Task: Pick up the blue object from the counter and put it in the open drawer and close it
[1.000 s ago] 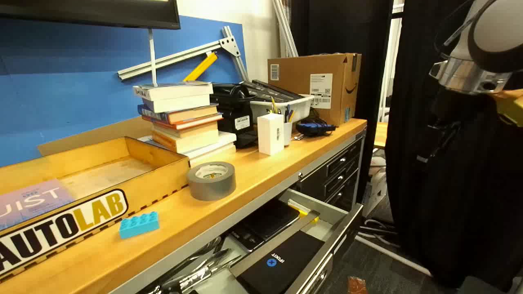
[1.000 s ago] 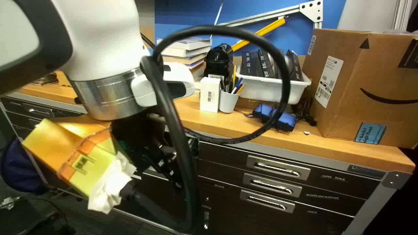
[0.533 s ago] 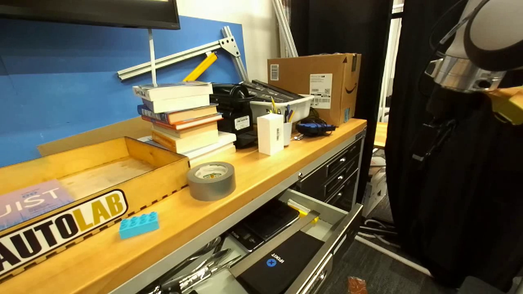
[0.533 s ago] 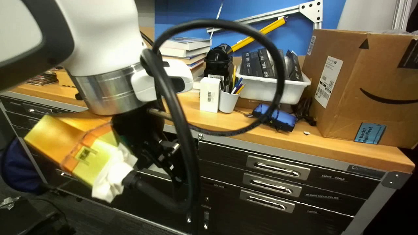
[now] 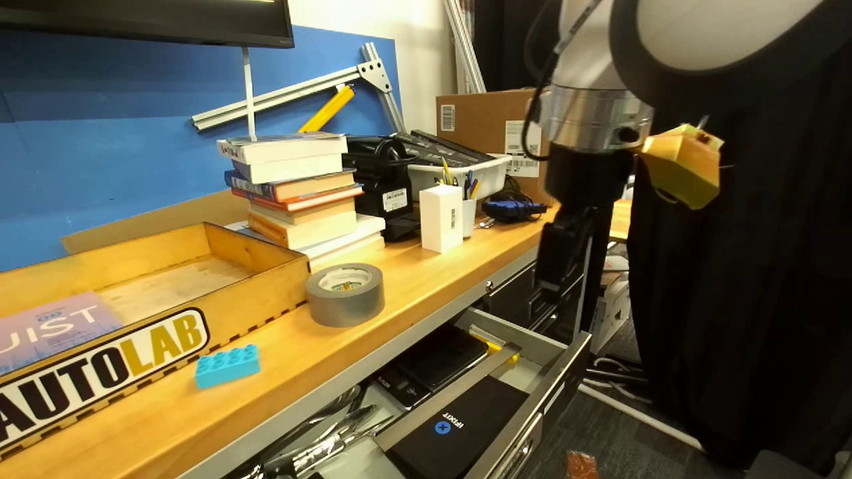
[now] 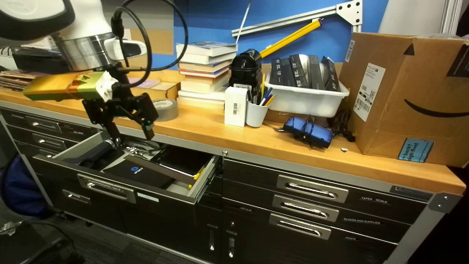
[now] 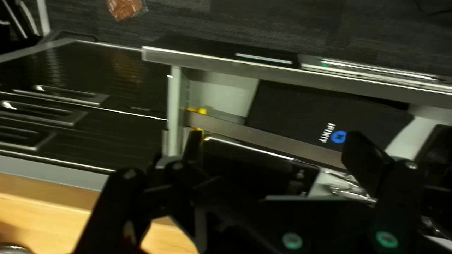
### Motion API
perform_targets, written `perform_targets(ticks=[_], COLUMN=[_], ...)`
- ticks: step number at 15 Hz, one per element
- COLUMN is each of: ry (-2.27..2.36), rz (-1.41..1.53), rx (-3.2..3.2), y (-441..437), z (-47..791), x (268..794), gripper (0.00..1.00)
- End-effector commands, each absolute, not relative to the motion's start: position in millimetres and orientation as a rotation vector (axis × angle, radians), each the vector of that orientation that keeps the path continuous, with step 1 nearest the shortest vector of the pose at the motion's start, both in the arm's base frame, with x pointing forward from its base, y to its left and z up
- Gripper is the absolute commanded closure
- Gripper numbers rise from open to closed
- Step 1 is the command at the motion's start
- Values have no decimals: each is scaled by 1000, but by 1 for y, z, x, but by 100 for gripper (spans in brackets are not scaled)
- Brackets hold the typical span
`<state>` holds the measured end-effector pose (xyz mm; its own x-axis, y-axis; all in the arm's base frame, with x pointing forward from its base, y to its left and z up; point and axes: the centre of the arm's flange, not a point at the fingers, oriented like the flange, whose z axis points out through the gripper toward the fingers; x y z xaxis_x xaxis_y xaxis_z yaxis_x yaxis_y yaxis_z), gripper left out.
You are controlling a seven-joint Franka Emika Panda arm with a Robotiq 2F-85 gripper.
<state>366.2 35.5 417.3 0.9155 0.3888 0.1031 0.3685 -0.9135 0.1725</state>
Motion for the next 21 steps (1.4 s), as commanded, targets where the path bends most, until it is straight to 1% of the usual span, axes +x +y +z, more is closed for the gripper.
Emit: perform_targets(ticks=[1,3,6,9,12,16,21], ry=[706,791,934,961,965,1018,1051], rz=[75,37,160,298,291,268,240], rx=[2969,2996,3000,3020,3066,3065,3066], y=[127,179,247,298,327,350,370], z=[416,411,407,401,390,373,359], x=[409,420,443,479,508,534,550], gripper=[0,0,0,0,0,0,0])
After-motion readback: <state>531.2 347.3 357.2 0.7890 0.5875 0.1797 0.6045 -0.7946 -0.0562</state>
